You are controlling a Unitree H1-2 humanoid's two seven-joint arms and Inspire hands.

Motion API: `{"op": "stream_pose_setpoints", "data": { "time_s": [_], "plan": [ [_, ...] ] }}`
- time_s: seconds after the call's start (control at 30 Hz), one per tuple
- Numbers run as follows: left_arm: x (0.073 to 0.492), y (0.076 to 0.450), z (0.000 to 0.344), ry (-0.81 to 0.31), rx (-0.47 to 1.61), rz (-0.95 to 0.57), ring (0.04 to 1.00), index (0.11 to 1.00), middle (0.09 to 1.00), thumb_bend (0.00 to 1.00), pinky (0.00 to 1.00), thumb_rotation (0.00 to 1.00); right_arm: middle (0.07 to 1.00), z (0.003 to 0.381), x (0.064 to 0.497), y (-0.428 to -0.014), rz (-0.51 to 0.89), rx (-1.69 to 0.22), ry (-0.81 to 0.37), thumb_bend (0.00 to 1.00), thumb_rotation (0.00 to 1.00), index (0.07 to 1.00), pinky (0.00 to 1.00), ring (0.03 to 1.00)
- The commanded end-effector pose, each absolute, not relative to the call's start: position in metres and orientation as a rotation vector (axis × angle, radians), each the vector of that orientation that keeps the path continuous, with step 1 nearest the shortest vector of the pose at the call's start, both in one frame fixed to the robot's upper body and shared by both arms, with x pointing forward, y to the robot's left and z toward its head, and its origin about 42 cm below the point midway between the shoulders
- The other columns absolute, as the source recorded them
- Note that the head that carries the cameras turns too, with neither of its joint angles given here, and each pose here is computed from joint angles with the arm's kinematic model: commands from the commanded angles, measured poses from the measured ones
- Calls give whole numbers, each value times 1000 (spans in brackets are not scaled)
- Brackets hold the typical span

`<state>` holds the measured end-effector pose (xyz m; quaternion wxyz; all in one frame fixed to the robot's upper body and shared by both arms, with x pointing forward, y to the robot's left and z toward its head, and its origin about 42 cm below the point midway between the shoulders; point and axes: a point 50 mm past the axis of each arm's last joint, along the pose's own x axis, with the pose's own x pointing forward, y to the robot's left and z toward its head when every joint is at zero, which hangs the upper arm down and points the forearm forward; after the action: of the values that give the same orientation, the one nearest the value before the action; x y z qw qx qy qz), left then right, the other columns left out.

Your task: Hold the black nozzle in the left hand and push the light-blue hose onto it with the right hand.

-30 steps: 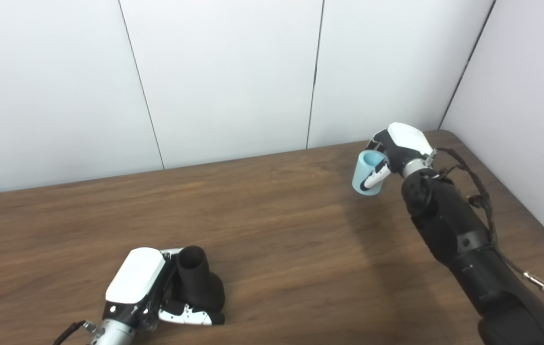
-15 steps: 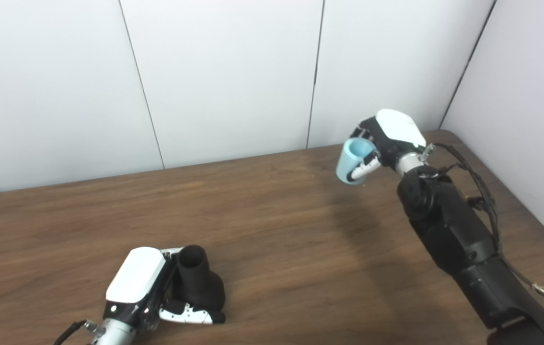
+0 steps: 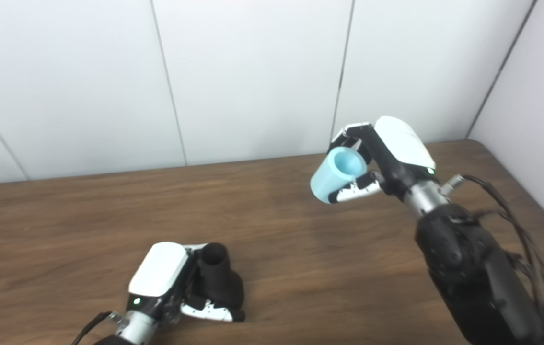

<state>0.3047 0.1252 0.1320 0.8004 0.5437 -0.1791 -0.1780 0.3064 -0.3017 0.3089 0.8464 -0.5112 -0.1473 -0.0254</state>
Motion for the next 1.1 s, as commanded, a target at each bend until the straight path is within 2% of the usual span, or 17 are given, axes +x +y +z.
{"op": "stream_pose_setpoints", "data": {
  "time_s": [0.0, 0.23, 0.3, 0.37, 0.47, 0.53, 0.57, 0.8, 1.03, 1.07],
  "plan": [
    [286, 126, 96, -225, 1227, -510, 389, 493, 401, 521, 300, 0, 514, 320, 293, -296, -68, -1052, -379, 515, 0, 519, 396, 393],
    [284, 119, 95, -194, 1232, -522, 396, 489, 403, 522, 302, 0, 508, 319, 261, -279, -37, -959, -445, 514, 0, 526, 353, 375],
    [284, 117, 96, -189, 1232, -521, 390, 486, 462, 525, 300, 0, 502, 320, 255, -276, -32, -920, -455, 513, 0, 531, 329, 370],
    [282, 115, 95, -195, 1223, -520, 391, 486, 474, 525, 302, 0, 501, 323, 247, -269, -35, -888, -496, 512, 0, 534, 320, 367],
    [280, 113, 94, -196, 1222, -524, 388, 485, 477, 526, 299, 0, 507, 326, 239, -261, -34, -871, -552, 514, 0, 523, 324, 372],
    [278, 112, 94, -199, 1223, -526, 391, 489, 419, 522, 301, 0, 511, 327, 234, -256, -34, -861, -575, 513, 0, 524, 315, 372],
    [278, 112, 94, -201, 1224, -526, 385, 487, 448, 524, 296, 0, 512, 327, 232, -254, -33, -857, -585, 513, 0, 523, 317, 374],
    [277, 111, 95, -192, 1236, -521, 373, 485, 477, 526, 281, 0, 510, 327, 225, -237, -8, -819, -621, 514, 0, 525, 306, 375],
    [276, 111, 95, -192, 1234, -524, 378, 485, 478, 526, 286, 0, 507, 318, 225, -222, 39, -783, -603, 515, 0, 516, 323, 383],
    [276, 111, 94, -195, 1231, -524, 386, 487, 440, 524, 291, 0, 507, 316, 226, -220, 44, -774, -593, 516, 0, 516, 323, 382]
  ]
}}
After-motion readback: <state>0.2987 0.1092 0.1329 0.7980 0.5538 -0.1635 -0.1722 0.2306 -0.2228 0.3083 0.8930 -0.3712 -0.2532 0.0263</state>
